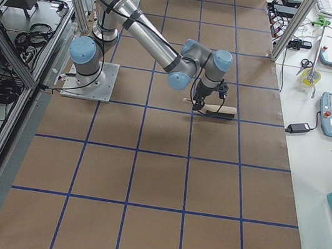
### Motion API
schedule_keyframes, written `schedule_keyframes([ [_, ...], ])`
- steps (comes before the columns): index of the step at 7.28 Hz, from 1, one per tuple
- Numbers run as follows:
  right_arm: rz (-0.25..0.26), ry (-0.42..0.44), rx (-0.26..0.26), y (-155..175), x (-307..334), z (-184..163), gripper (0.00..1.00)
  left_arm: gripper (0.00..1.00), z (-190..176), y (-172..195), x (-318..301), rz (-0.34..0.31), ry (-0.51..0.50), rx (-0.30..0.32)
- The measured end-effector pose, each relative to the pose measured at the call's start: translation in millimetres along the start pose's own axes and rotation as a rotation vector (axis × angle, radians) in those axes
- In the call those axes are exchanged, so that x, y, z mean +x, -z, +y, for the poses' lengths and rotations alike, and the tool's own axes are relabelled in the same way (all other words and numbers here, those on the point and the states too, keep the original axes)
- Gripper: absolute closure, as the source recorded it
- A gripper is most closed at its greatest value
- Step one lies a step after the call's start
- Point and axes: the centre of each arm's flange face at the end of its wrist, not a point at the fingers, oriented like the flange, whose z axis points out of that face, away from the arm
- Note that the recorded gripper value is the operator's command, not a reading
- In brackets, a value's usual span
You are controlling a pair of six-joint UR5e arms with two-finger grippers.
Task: Sweep and dump trash into bin
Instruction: 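Return the dustpan to the table with left gripper while right sets brush down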
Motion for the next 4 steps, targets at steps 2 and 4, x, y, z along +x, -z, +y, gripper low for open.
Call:
schedule_keyframes([
  [2,0.009,-0.001,0.016,17,2,0,0.00,1.00,-57,-36,-27,0.011,0.044,0.078],
  [4,0.015,-0.007,0.031,65,5,4,0.00,1.00,-98,-78,-55,-0.022,0.090,0.132],
])
